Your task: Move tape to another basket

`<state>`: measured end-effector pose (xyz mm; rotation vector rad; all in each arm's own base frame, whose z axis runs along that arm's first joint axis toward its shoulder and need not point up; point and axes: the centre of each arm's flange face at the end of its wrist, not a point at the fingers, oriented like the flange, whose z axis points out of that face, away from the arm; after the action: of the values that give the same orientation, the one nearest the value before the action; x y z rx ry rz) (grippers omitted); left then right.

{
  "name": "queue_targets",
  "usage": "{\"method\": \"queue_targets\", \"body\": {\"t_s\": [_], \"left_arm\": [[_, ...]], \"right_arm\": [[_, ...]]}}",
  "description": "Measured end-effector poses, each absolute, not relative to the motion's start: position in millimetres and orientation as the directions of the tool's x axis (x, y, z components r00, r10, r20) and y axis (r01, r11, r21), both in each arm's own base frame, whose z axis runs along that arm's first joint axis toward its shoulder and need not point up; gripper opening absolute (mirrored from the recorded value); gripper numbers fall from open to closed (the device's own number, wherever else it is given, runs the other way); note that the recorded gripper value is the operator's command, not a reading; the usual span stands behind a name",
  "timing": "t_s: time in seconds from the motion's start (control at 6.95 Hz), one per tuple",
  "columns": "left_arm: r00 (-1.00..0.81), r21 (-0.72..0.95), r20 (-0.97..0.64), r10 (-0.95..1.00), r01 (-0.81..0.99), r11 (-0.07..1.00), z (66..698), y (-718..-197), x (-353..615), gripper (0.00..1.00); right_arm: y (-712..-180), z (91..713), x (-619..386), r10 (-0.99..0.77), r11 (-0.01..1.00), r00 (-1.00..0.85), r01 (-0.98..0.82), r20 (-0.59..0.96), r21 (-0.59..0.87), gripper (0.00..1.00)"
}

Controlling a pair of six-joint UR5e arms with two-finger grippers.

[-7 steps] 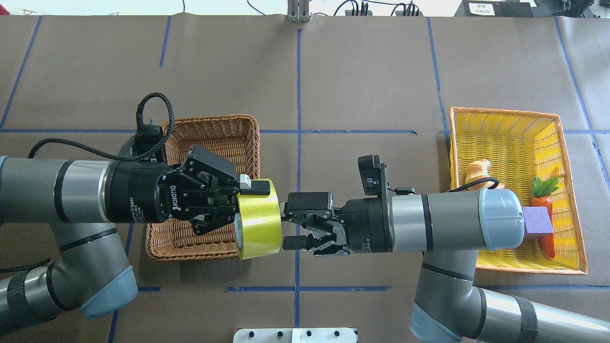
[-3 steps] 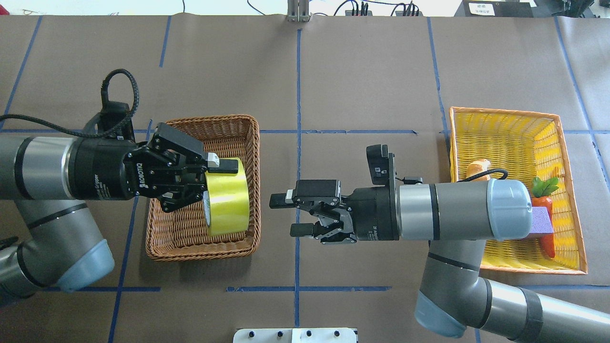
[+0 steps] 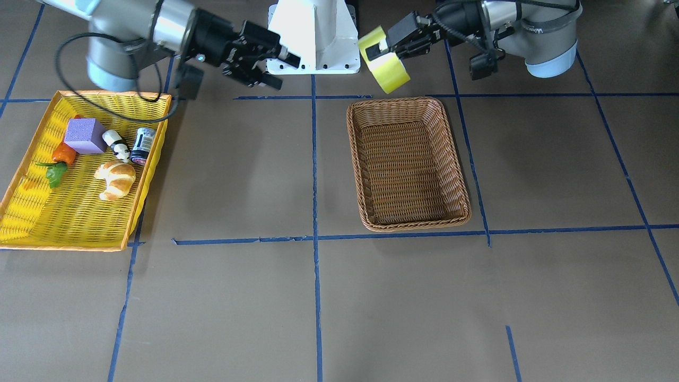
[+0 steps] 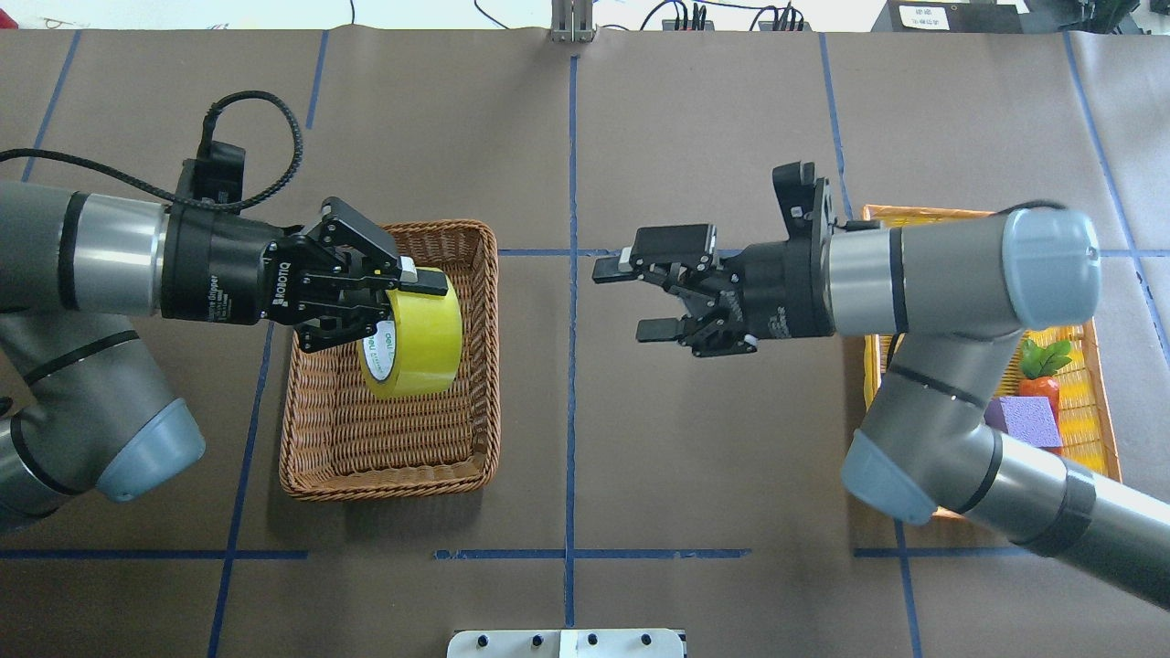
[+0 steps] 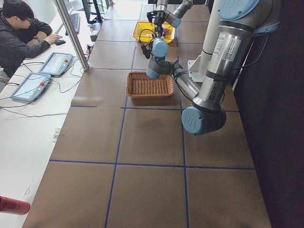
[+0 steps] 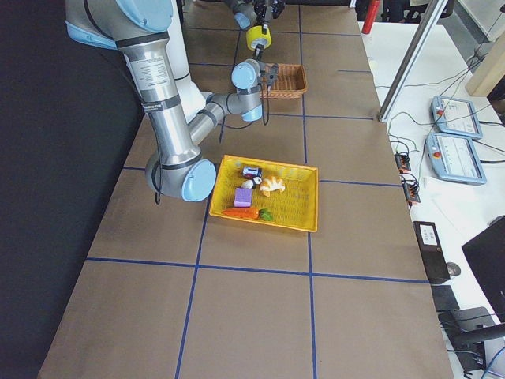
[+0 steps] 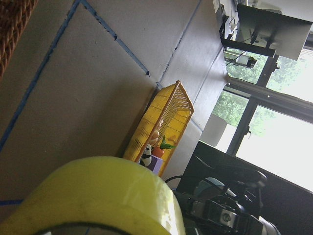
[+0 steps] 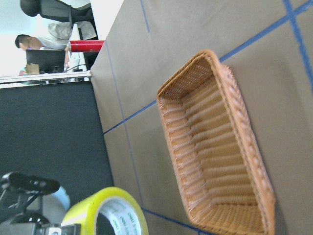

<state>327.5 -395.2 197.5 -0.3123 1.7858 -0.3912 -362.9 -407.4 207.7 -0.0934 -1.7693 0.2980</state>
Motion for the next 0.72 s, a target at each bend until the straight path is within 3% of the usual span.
{"method": "queue_targets", "body": {"t_s": [0.72], "left_arm": [[0.321,-0.181,-0.922,-0.215,0.131,0.975,230,-423,409,0.00]], "right_arm": [[-507,271,-293,0.116,0.974,0.256,-0.216,0.960,-0.060,1.00]]}}
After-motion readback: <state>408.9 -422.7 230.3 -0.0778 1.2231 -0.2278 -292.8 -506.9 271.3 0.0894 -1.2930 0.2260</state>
